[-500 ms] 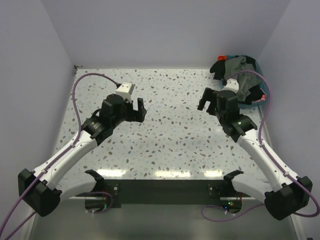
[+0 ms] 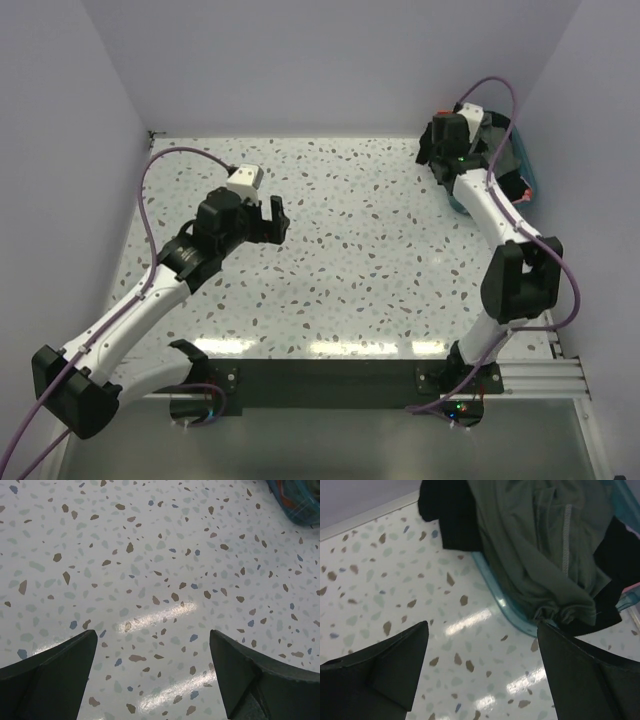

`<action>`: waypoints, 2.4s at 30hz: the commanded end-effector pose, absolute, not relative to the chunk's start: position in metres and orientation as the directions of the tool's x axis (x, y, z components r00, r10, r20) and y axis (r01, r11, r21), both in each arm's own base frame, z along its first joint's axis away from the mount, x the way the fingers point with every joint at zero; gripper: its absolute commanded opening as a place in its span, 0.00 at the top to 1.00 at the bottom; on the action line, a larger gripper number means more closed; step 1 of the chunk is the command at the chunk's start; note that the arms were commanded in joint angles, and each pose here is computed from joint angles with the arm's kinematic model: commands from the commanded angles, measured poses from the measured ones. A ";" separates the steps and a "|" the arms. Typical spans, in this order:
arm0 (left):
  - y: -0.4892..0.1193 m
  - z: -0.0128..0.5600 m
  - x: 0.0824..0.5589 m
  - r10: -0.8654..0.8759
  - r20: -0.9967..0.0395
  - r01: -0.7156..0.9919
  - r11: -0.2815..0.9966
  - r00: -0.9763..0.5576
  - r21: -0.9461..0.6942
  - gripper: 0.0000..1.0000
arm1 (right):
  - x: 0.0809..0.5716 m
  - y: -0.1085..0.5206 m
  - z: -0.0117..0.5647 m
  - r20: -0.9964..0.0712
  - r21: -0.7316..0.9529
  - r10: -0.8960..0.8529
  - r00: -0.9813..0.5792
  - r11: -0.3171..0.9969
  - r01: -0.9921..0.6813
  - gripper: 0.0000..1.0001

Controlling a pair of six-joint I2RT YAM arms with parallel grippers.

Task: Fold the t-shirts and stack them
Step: Grab the tshirt from the pile, then move the tshirt to the center of the board

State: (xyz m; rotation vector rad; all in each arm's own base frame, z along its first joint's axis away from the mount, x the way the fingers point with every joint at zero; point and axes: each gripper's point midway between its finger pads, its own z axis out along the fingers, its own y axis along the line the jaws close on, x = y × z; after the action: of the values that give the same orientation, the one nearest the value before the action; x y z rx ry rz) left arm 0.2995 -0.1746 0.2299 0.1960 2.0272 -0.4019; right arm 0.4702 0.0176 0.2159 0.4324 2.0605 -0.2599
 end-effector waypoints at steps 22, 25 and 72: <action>-0.164 0.243 0.300 -0.060 -0.901 0.314 0.926 -0.430 -0.212 0.00 | 0.549 -0.095 0.157 -0.883 -0.103 0.247 -0.399 0.727 0.678 0.46; -0.164 0.242 0.301 -0.063 -0.900 0.311 0.926 -0.431 -0.214 0.00 | 0.550 -0.098 0.171 -0.892 -0.108 0.234 -0.387 0.720 0.685 0.74; -0.146 0.227 0.304 -0.283 -0.841 0.095 0.927 -0.462 -0.364 0.07 | 0.360 0.185 0.361 -0.946 0.226 0.216 -0.240 0.974 -0.015 1.00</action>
State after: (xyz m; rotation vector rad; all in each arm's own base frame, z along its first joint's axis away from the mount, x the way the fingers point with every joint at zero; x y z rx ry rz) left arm 0.3034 -0.1515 0.2422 -0.0273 1.9854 -0.4367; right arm 0.3540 0.1757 0.4476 0.1220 1.6214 0.2484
